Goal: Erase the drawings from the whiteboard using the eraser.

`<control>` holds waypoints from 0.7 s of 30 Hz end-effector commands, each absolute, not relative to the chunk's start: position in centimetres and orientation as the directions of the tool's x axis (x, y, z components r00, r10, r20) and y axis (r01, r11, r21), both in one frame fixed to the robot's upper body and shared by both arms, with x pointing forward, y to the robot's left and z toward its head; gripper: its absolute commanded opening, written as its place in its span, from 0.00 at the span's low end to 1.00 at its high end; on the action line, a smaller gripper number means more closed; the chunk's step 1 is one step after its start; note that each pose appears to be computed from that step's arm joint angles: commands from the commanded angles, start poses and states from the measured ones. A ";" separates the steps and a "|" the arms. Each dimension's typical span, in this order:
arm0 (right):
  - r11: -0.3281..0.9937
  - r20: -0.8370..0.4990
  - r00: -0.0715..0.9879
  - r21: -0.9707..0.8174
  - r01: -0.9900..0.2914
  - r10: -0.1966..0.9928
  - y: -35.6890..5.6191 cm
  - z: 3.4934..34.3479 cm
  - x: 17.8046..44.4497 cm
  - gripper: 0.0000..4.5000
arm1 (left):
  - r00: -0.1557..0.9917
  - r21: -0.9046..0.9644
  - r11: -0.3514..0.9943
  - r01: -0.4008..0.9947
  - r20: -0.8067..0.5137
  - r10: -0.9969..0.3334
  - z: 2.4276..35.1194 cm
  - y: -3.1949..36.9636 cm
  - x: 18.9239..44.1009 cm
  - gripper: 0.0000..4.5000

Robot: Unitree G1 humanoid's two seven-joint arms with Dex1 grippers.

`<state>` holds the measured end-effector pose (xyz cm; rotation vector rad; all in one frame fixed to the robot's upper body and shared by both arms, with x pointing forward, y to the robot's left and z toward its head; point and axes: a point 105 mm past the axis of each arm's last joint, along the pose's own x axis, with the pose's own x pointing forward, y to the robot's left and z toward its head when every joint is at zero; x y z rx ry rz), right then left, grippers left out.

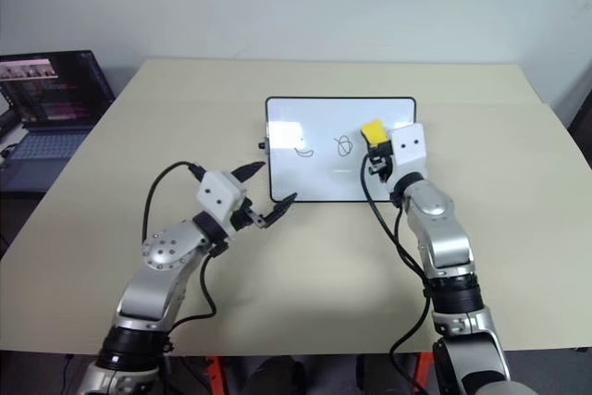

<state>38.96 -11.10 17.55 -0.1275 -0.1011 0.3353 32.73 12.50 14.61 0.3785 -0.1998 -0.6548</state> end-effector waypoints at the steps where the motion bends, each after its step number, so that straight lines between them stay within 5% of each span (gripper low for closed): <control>1: 0.935 0.151 0.928 -0.164 -0.316 0.340 -11.1 19.7 39.1 0.31 | 0.781 0.429 0.731 0.531 0.088 -0.619 15.2 13.0 32.5 1.00; 21: 0.922 0.214 0.901 -0.180 -0.342 0.376 -8.5 21.9 42.0 0.31 | 0.788 0.445 0.728 0.522 0.074 -0.611 14.7 13.6 33.0 1.00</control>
